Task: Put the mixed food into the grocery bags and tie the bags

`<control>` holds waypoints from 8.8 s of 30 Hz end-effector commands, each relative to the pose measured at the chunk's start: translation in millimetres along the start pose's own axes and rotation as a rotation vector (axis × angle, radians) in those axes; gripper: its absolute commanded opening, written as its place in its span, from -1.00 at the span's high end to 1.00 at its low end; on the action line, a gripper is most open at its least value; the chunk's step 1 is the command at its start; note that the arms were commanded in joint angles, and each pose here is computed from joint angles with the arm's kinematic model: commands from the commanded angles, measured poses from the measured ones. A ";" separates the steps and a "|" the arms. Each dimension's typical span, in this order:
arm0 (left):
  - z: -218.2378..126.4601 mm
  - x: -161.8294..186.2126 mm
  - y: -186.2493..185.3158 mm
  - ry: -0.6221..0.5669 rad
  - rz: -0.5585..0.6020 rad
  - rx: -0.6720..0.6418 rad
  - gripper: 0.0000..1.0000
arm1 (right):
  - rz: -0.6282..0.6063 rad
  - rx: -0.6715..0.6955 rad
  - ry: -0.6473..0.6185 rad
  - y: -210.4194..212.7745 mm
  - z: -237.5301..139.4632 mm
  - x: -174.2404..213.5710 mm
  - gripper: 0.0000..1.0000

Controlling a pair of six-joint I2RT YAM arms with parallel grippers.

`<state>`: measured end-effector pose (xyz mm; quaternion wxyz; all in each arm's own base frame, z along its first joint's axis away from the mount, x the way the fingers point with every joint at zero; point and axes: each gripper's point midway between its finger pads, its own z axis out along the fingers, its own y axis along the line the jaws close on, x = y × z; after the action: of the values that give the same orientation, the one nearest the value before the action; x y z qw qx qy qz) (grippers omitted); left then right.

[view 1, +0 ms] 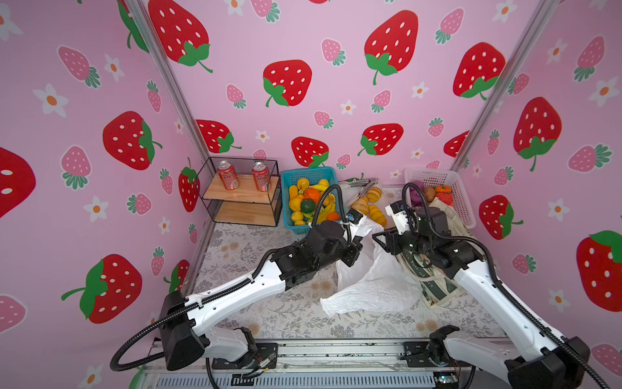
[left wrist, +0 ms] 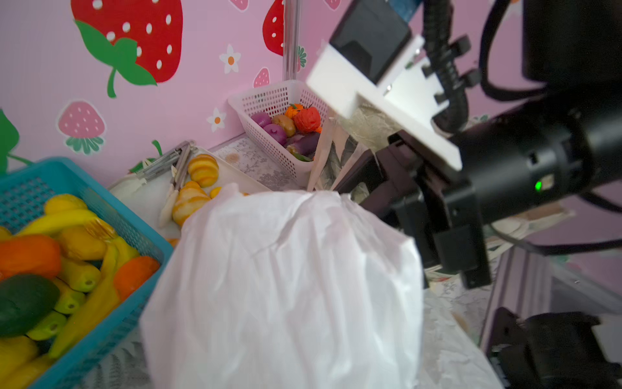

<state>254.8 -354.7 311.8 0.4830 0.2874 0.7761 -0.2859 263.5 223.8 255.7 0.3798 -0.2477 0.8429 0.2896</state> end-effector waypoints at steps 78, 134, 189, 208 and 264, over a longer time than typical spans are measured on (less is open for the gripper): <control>98.4 84.8 359.2 0.334 -0.496 -0.632 -0.75 | 0.219 -0.238 -0.154 -34.3 -6.2 -21.5 0.96; -48.0 57.1 23.1 -0.078 -0.294 0.175 0.25 | 0.257 -0.243 -0.188 -34.9 -8.3 -15.8 0.96; -75.6 25.0 116.8 -0.036 -0.361 -0.027 -0.65 | 0.308 -0.160 -0.216 -60.2 -2.4 -13.0 0.97; -5.3 44.0 289.5 0.088 -0.534 -0.535 -0.67 | 0.238 -0.143 -0.218 -56.8 -7.3 -19.5 0.98; 187.0 59.8 410.3 0.327 -0.216 -0.605 -0.80 | 0.233 -0.131 -0.191 -63.2 3.0 -10.0 0.98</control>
<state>631.7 -201.6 102.8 0.3604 0.0744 0.9282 -0.0548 306.7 182.4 235.4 0.3920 -0.1358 0.8123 0.4099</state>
